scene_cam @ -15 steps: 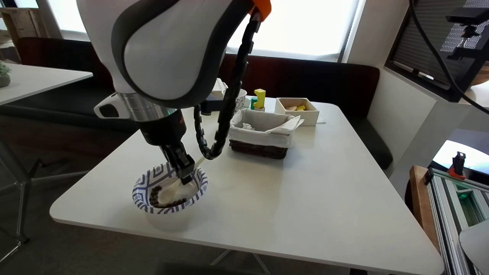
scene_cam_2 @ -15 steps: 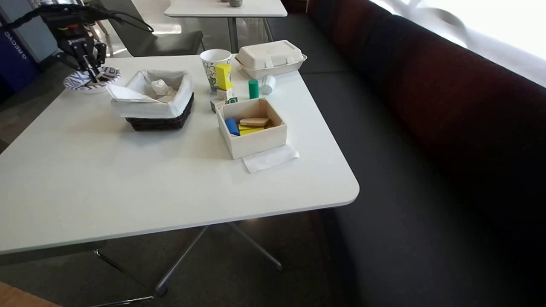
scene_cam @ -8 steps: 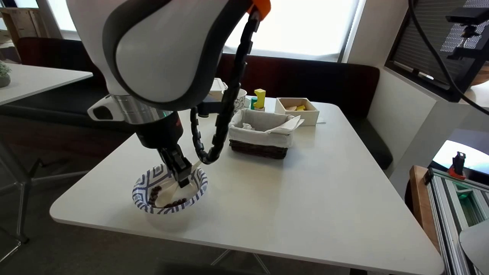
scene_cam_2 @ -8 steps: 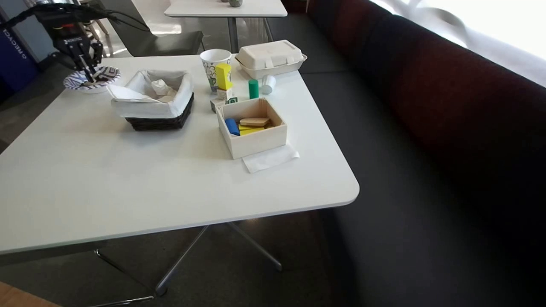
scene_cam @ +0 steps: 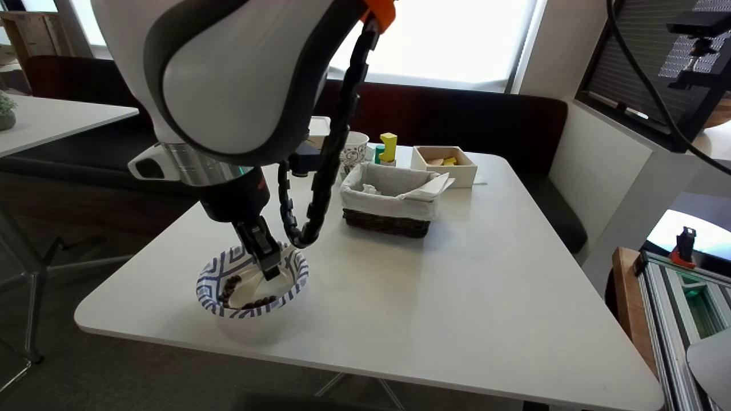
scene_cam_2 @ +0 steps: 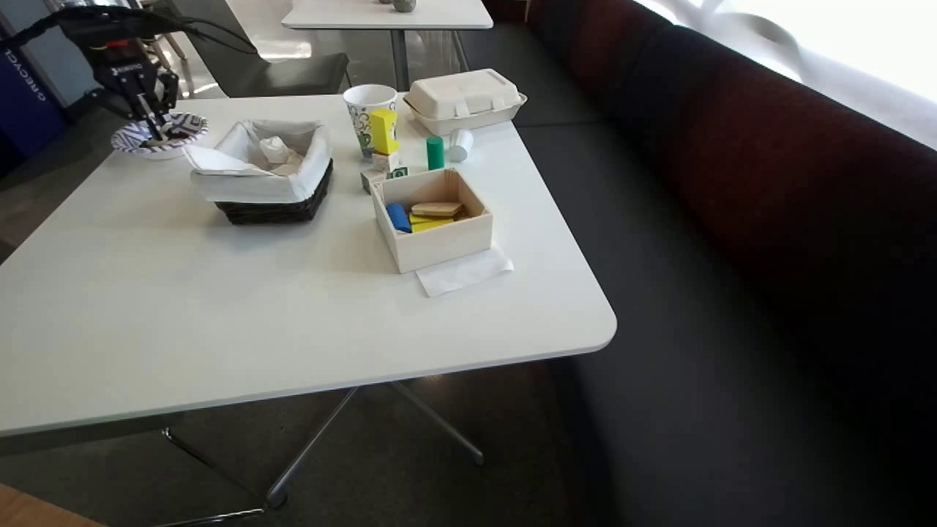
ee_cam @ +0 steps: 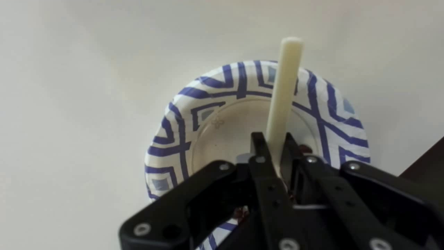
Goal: Use the white spoon to take out some of the contents in the bowl and place them in the coffee cup.
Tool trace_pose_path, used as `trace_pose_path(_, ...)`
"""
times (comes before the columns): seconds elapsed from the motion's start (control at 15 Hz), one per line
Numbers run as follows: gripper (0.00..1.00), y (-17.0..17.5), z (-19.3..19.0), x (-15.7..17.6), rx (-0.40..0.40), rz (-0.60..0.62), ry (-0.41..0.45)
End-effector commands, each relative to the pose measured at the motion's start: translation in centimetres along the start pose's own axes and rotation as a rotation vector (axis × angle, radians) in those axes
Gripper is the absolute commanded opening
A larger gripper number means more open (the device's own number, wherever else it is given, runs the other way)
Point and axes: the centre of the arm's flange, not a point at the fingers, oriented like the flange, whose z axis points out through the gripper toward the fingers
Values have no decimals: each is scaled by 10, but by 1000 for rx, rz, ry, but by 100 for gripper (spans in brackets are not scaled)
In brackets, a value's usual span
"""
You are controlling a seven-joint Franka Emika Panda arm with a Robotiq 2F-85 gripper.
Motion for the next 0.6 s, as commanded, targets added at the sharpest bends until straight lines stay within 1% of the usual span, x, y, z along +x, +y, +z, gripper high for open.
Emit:
trace_pose_path(0.0, 4, 10, 11, 6, -42, 53, 31)
trace_pose_path(0.33, 4, 20, 18, -3, -93, 91, 126)
trace_pose_path(0.53, 4, 27, 24, -12, -124, 107, 167)
